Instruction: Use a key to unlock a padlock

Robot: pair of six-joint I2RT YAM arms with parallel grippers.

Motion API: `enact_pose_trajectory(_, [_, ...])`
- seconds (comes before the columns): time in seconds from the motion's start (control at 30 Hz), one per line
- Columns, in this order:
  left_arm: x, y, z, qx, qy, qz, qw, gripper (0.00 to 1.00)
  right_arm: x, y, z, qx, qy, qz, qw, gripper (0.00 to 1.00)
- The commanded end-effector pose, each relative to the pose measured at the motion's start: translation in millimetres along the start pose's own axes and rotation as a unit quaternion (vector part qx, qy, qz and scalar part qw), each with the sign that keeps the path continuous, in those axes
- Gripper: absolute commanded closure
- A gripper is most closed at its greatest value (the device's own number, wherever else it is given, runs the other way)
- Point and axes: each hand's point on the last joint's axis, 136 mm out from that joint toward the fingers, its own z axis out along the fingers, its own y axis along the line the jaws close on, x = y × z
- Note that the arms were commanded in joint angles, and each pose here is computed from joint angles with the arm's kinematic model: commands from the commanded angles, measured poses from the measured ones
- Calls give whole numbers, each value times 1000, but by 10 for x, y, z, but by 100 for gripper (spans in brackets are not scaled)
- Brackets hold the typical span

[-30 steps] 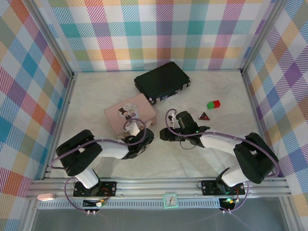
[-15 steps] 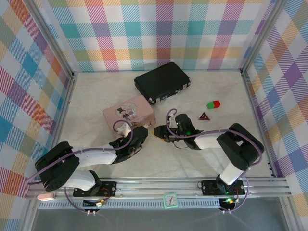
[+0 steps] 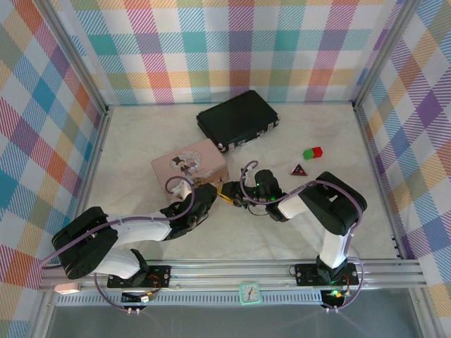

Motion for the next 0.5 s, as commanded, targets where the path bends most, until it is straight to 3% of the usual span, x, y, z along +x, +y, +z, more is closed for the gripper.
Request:
enact_pose_trajectory(0.0, [11, -161, -6, 35, 1, -24, 999, 100, -66, 197, 29, -37, -13, -7, 999, 71])
enact_pose_trajectory(0.13, [26, -171, 6, 38, 4, -27, 999, 100, -79, 227, 41, -43, -13, -3, 999, 79])
enact_pose_trajectory(0.37, [80, -187, 48, 46, 13, -35, 998, 100, -88, 271, 60, -53, -13, 4, 998, 82])
enact_pose_trajectory(0.47, [103, -179, 62, 47, 17, -37, 998, 100, -92, 281, 58, -55, -14, 8, 998, 92])
